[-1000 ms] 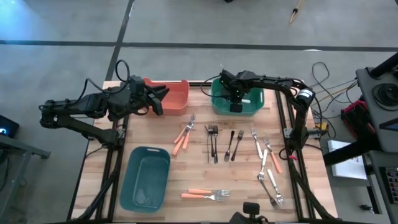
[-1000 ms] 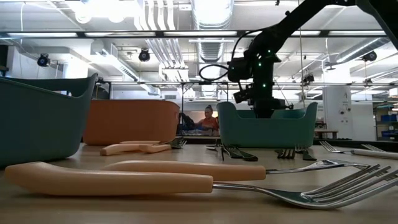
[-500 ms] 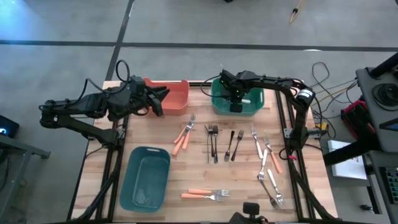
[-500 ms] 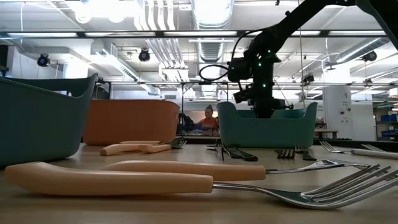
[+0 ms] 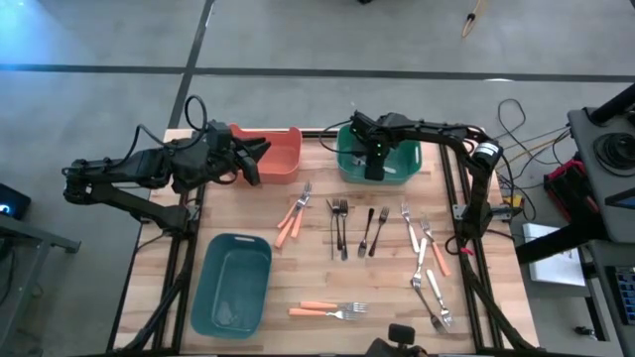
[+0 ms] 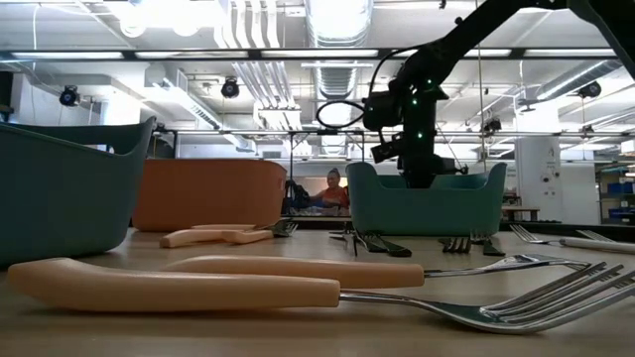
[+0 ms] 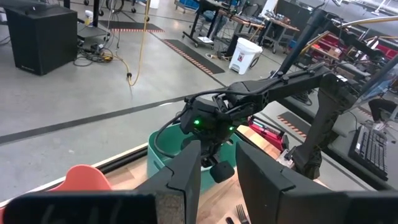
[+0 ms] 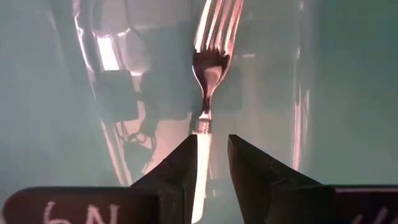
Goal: Sort silverware by color (type)
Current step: Put the orange fork into the blue-green bin
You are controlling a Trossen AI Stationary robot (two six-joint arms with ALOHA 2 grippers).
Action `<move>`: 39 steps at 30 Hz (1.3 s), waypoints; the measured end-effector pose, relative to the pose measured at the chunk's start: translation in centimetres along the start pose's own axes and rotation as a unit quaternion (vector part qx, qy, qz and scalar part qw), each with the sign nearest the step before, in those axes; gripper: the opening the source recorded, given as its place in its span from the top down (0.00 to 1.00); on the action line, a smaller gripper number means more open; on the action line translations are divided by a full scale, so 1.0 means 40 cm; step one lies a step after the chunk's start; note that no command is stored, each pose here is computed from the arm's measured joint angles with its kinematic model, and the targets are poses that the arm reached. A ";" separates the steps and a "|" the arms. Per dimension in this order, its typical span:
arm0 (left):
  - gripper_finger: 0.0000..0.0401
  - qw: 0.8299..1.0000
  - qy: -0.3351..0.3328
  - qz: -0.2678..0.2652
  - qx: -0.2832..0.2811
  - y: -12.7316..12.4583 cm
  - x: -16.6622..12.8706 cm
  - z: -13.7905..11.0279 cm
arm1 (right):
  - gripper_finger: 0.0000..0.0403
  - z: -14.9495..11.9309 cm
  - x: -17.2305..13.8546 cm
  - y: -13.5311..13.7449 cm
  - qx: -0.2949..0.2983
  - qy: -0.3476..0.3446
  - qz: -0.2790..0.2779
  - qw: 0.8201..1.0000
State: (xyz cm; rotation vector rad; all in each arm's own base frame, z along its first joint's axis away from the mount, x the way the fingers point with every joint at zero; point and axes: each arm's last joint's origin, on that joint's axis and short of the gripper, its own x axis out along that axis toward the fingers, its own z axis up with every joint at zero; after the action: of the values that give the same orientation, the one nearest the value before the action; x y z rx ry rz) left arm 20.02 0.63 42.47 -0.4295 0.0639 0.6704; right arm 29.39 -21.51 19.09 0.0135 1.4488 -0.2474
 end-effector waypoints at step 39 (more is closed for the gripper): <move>0.79 0.839 0.518 0.165 -0.001 0.018 0.324 -0.427 | 0.85 -0.132 -0.515 0.194 0.192 -0.330 -0.004 0.924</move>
State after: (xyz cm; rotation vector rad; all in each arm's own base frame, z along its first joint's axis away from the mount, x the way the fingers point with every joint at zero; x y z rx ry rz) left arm 31.12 1.82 24.14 -0.7582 1.1962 0.7065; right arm 23.52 -9.84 37.57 0.2236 0.7120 -0.4874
